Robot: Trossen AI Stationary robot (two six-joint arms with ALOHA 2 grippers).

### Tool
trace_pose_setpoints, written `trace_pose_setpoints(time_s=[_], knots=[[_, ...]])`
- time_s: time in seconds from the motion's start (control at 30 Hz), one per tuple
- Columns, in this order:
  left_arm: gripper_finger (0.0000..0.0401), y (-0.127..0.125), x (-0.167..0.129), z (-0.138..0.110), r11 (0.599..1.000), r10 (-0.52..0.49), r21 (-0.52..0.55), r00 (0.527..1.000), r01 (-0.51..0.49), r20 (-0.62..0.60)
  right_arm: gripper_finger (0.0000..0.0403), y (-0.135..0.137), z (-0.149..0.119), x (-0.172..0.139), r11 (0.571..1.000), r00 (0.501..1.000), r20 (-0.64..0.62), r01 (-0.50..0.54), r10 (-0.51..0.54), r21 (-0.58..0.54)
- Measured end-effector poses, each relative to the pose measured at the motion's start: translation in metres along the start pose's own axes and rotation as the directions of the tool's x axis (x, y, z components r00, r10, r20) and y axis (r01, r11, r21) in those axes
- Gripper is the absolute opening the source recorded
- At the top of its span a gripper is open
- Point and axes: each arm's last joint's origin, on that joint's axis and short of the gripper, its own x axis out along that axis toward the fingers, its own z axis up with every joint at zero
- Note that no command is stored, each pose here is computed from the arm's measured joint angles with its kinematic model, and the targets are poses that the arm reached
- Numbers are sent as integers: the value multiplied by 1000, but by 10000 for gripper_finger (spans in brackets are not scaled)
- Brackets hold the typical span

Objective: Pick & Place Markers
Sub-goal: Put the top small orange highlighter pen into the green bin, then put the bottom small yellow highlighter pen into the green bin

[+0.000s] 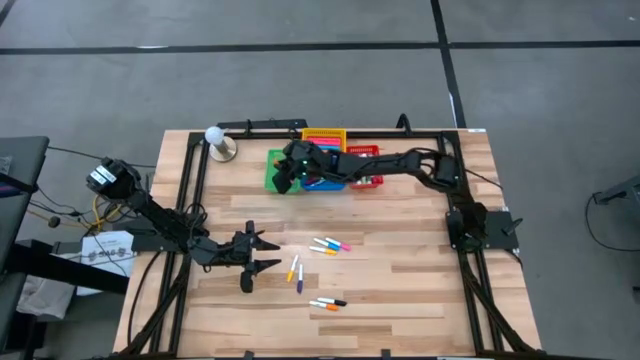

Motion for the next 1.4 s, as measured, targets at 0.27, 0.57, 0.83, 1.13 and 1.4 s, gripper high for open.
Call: trace_pose_setpoints(time_s=[0.27, 0.57, 0.83, 1.13, 1.4], knots=[[168, 0, 0, 1, 1000, -1, -6, 1000, 1, 6, 69, -10, 2, 18, 995, 991, -117, 61, -70, -75], [168, 0, 0, 1, 1000, -1, -5, 1000, 1, 6, 150, -10, 19, 9, 991, 988, -131, 66, -82, -119], [168, 0, -1, -2, 1000, -1, 1, 1000, 1, -16, 180, 10, 42, -50, 967, 934, -334, 43, -128, -250], [168, -1, -1, -3, 1000, -25, -3, 999, 25, -33, 154, 54, 45, -169, 883, 785, -573, -75, -234, -463], [168, -3, -1, -4, 992, -121, -33, 991, 119, -58, 135, 89, 7, -233, 864, 746, -635, -168, -203, -474]])
